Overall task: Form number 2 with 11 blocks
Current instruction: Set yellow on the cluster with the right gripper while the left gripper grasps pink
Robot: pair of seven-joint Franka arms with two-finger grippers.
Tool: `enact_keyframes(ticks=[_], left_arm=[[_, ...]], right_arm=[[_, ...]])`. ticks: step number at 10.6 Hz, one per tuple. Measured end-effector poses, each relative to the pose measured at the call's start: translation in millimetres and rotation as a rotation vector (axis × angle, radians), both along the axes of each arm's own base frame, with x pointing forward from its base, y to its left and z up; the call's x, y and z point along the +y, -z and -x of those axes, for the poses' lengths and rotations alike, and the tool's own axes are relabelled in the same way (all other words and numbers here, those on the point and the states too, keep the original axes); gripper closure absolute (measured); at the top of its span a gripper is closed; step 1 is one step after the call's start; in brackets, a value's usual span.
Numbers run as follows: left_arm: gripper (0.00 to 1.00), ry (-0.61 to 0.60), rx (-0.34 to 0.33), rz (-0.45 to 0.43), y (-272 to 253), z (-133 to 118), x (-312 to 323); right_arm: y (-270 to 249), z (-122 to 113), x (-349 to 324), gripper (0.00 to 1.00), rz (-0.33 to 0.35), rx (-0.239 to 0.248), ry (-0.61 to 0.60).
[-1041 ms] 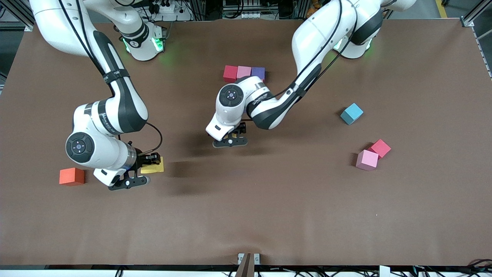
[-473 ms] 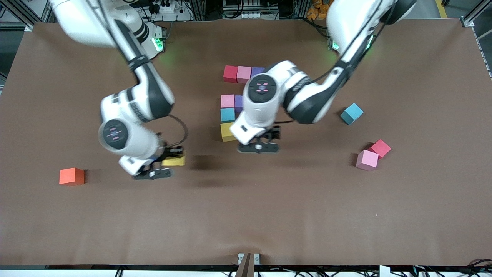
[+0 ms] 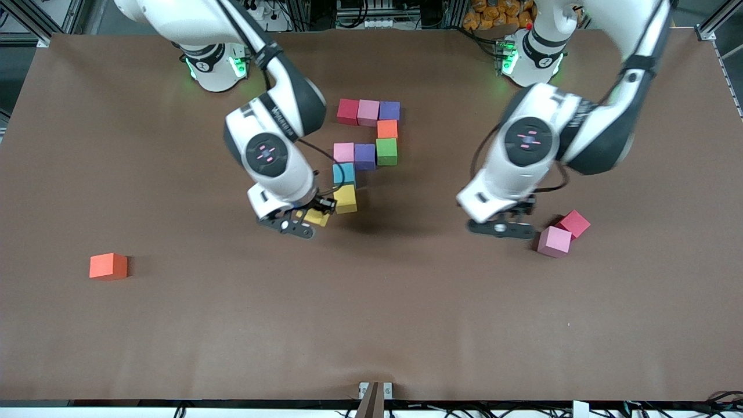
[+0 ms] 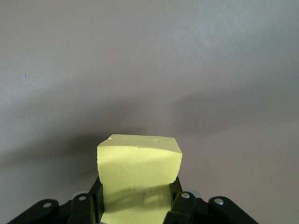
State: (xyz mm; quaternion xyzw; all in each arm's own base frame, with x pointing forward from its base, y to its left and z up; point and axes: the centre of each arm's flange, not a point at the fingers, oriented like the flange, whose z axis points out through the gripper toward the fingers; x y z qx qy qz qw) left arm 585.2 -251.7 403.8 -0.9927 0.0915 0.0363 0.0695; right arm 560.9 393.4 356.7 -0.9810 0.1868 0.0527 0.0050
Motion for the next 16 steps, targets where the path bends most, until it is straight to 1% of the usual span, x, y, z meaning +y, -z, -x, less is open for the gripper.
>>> enact_keyframes(ticks=[2,3,5,6,8,11,14,16], left_arm=[[0.0,0.003,0.036,-0.019,15,1,57],[0.0,0.015,0.036,-0.01,25,-1,81],[0.0,0.079,-0.003,0.036,58,-8,133],[0.0,0.117,-0.009,0.057,77,-10,158],[0.0,0.158,-0.025,0.073,97,-20,187],[0.0,0.135,-0.024,0.088,109,-30,186],[0.0,0.119,-0.019,0.127,155,-42,184],[0.0,0.148,-0.02,0.107,167,-46,185]], right_arm=[[0,19,27,0.44,0.019,0.002,0.12],[3,29,40,0.44,0.027,0.002,0.179],[17,45,69,0.44,0.029,-0.018,0.31],[28,50,80,0.44,0.024,-0.029,0.36],[54,59,98,0.44,0.03,-0.028,0.435],[77,63,113,0.44,0.038,-0.026,0.573],[89,66,117,0.44,0.058,-0.016,0.698],[104,73,124,0.44,0.063,-0.014,0.756]])
